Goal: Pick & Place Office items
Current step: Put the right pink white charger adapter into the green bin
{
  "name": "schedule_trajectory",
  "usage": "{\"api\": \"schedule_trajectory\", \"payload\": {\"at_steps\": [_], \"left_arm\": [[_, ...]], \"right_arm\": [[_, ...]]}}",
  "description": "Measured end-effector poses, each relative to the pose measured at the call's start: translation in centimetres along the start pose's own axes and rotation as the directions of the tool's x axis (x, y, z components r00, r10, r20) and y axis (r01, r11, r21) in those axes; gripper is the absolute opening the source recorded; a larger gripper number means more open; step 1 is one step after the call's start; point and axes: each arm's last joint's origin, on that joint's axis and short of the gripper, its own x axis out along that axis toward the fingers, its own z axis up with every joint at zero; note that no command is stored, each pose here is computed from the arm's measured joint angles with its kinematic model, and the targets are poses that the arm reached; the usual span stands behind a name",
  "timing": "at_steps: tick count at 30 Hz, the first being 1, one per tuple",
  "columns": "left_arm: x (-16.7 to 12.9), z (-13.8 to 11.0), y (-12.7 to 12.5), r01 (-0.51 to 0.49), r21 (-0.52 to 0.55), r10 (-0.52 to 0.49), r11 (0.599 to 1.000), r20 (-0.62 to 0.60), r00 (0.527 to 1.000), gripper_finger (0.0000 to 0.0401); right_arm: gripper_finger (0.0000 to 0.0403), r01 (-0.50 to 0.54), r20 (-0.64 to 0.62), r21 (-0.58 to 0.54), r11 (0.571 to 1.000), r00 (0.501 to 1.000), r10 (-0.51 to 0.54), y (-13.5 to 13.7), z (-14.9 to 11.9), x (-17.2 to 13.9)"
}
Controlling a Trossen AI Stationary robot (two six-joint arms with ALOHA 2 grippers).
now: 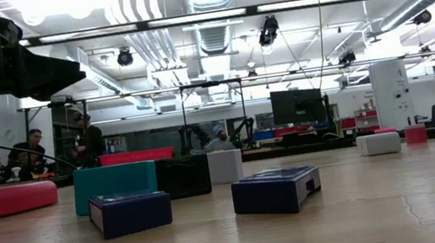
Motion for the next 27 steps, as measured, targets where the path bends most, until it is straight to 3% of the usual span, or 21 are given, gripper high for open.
{"api": "schedule_trajectory", "payload": {"at_steps": [5,13,19,27], "left_arm": [[0.0,0.0,0.0,0.000,0.000,0.000,1.000,0.000,1.000,0.0245],[0.0,0.0,0.0,0.000,0.000,0.000,1.000,0.000,1.000,0.0245],[0.0,0.0,0.0,0.000,0.000,0.000,1.000,0.000,1.000,0.0245],[0.0,0.0,0.0,0.000,0.000,0.000,1.000,0.000,1.000,0.0245]], "right_arm": [[0.0244,-0.042,0.093,0.010,0.999,0.995,0.040,-1.3,1.7,-4.0],[0.0244,0.022,0.272,0.103,0.994,0.961,-0.050,-3.9,6.6,-8.3],[0.0244,0.037,0.352,0.080,0.996,0.934,-0.063,-4.8,10.2,-8.3],[0.0244,0.182,0.340,0.182,0.966,0.911,-0.235,-6.3,14.4,-6.3]]}}
